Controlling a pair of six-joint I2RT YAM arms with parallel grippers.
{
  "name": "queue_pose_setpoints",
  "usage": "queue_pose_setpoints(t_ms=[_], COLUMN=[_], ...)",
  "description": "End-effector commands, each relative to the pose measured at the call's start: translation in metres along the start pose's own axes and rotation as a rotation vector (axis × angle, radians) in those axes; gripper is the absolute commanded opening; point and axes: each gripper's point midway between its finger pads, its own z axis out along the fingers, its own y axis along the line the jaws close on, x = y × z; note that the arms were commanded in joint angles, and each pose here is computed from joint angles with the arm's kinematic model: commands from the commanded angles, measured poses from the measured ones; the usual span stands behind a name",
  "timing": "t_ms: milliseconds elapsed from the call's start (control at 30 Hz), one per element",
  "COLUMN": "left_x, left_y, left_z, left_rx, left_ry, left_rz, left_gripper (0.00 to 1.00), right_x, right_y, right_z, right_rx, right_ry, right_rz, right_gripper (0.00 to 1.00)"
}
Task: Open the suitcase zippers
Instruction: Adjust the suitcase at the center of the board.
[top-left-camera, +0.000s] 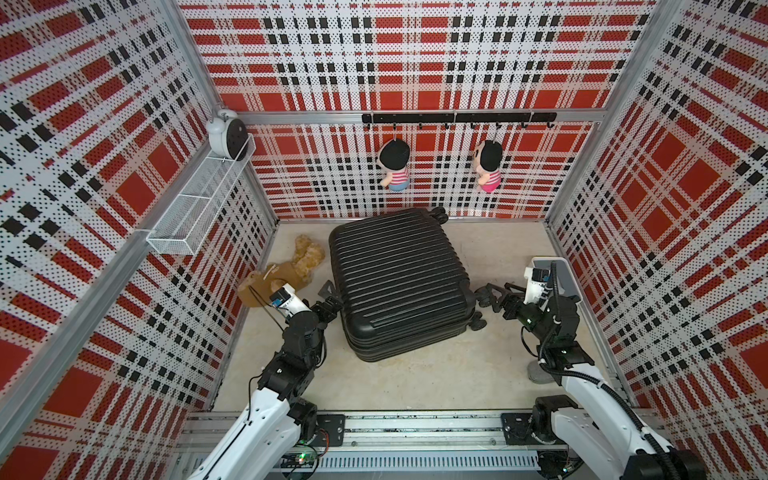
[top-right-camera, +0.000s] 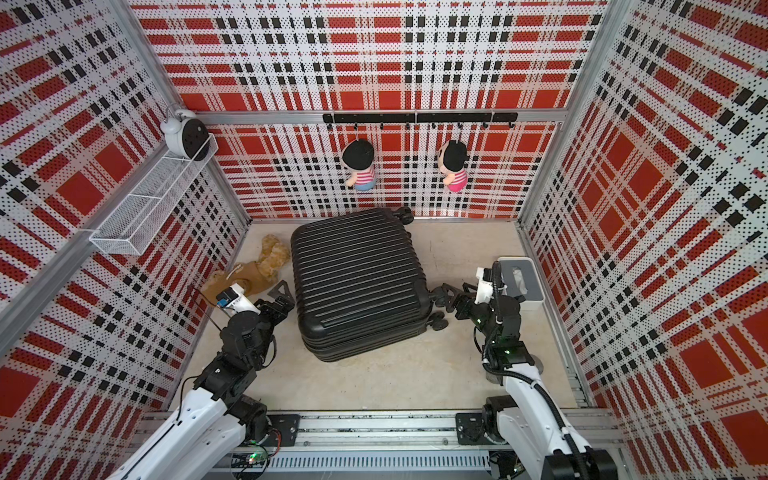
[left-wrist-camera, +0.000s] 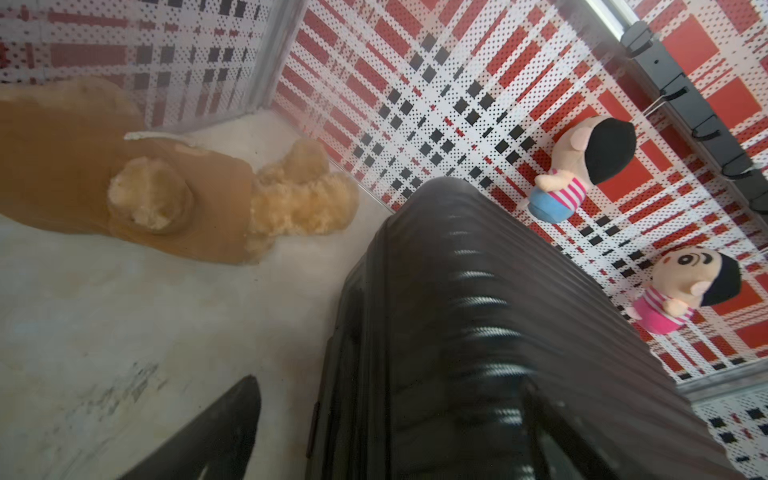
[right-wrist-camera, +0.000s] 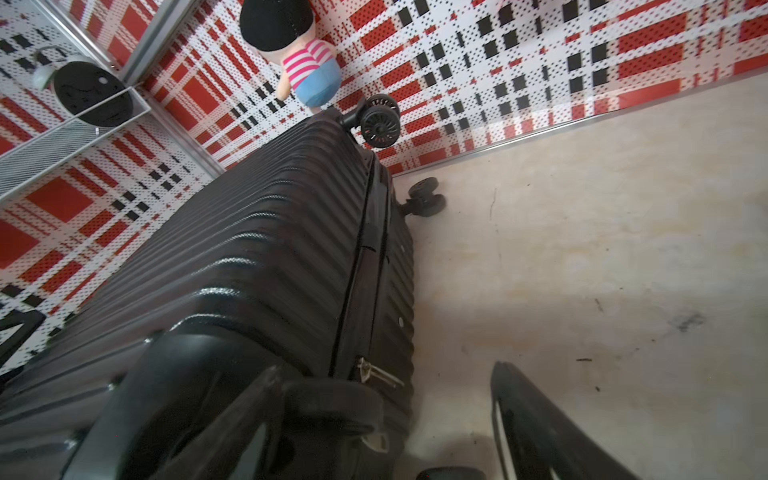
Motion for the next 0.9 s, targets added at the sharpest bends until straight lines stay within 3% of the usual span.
queue_pose_setpoints(t_ms=[0, 133, 267, 467, 633, 867], left_x=[-0.002, 0.01, 0.027, 0.022, 0.01, 0.001], left_y=[-0.011, -0.018, -0.02, -0.028, -0.02, -0.043], left_z=[-0.011, -0.011, -0.003, -0.006, -0.014, -0.038], left_rx=[0.073, 0.131, 0.128, 0.141, 0.071, -0.015], left_ry=[0.032, 0.082, 0.142, 0.134, 0.113, 0.176], left_rz=[-0.097, -0.147, -0.124, -0.108, -0.097, 0.037], left_gripper=[0.98, 0.98, 0.98, 0.98, 0.98, 1.0], right_x=[0.031, 0.045, 0.052, 0.044, 0.039, 0.034], right_y=[0.026, 0.052, 0.074, 0.103, 0.068, 0.001], right_z=[-0.004, -0.002, 0.011, 0.033, 0.034, 0.004], right_rx=[-0.161, -0.291, -0.352, -0.439, -0.226, 0.047], right_ry=[0.106, 0.163, 0.216, 0.23, 0.18, 0.128], right_rz=[0.037, 0.043, 0.018, 0.04, -0.013, 0.063], right_gripper=[0.8, 0.8, 0.79, 0.77, 0.8, 0.83])
